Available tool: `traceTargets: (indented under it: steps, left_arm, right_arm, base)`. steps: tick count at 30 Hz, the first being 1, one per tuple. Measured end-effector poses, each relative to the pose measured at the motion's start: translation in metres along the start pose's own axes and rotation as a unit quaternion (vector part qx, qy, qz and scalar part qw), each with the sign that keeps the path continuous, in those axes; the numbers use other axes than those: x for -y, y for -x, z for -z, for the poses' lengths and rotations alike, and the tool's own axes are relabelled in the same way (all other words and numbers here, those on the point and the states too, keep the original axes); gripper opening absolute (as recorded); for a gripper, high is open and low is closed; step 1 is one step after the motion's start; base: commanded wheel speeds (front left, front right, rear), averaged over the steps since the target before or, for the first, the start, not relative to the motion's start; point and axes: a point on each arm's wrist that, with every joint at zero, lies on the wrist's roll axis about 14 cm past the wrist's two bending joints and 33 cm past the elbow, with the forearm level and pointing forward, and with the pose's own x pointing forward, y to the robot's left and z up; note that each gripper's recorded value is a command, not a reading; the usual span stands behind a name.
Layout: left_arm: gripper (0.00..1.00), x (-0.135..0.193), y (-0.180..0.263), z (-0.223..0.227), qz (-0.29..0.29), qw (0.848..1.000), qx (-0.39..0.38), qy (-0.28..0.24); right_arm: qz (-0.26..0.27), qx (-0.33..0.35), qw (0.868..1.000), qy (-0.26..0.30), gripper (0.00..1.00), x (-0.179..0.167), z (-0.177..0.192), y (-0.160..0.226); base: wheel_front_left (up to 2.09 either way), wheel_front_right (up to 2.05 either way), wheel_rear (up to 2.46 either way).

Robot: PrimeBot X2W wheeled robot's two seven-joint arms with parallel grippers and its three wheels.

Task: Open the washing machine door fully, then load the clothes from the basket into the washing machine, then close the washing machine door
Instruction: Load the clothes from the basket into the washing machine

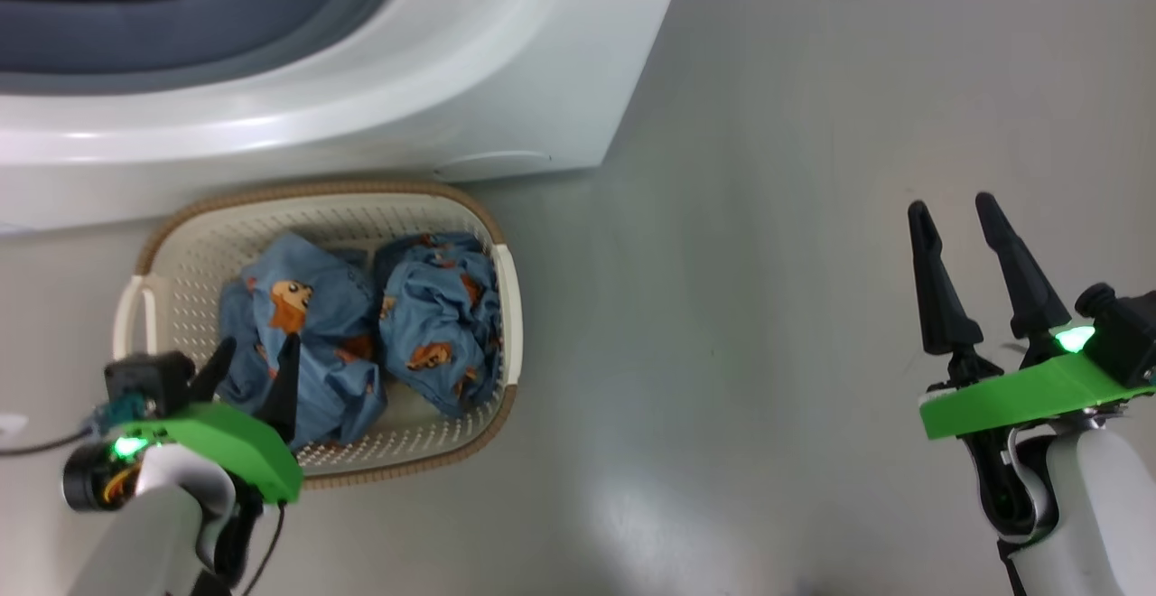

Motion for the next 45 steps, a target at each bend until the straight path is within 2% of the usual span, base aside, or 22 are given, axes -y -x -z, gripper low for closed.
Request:
traceTargets:
  steps: [9, 17, 25, 38, 39, 40, 41, 42, 45]
  left_arm:
    - [1.0, -0.014, -0.049, 0.025, -0.004, 0.998, -0.059, -0.012]
    - [1.0, -0.032, -0.072, 0.063, -0.022, 0.992, -0.121, -0.001]
    - [1.0, -0.045, -0.085, 0.085, -0.032, 0.986, -0.163, 0.003]
    - [1.0, -0.039, -0.093, 0.108, -0.023, 0.974, -0.227, 0.004]
    - [0.76, -0.038, -0.093, 0.109, -0.021, 0.973, -0.228, 0.004]
    - [0.46, -0.037, -0.093, 0.109, -0.02, 0.973, -0.228, 0.004]
    - [0.25, -0.035, -0.094, 0.109, -0.018, 0.973, -0.228, 0.005]
    - [0.0, -0.035, -0.094, 0.108, -0.017, 0.974, -0.228, 0.005]
    - [0.0, -0.031, -0.095, 0.106, -0.014, 0.974, -0.227, 0.01]
  right_arm:
    - [0.002, -0.013, 1.0, 0.003, 1.0, 0.004, 0.025, -0.029]
    - [0.006, -0.038, 0.999, 0.011, 1.0, 0.012, 0.053, -0.04]
    - [0.011, -0.056, 0.998, 0.019, 1.0, 0.018, 0.071, -0.042]
    - [0.014, -0.066, 0.997, 0.024, 1.0, 0.021, 0.075, -0.036]
    - [0.014, -0.067, 0.997, 0.025, 1.0, 0.02, 0.075, -0.035]
    - [0.013, -0.067, 0.997, 0.025, 1.0, 0.02, 0.075, -0.035]
    - [0.012, -0.066, 0.997, 0.025, 1.0, 0.02, 0.074, -0.035]
    - [0.012, -0.066, 0.997, 0.025, 1.0, 0.019, 0.073, -0.034]
    - [0.013, -0.062, 0.998, 0.026, 1.0, 0.02, 0.069, -0.034]
  base:
    - [0.0, 0.0, 0.0]
    - [0.0, 0.0, 0.0]
    - [0.0, 0.0, 0.0]
    - [0.0, 0.0, 0.0]
    - [0.0, 0.0, 0.0]
    - [0.0, 0.0, 0.0]
    - [0.0, 0.0, 0.0]
    - [0.0, 0.0, 0.0]
    - [0.0, 0.0, 0.0]
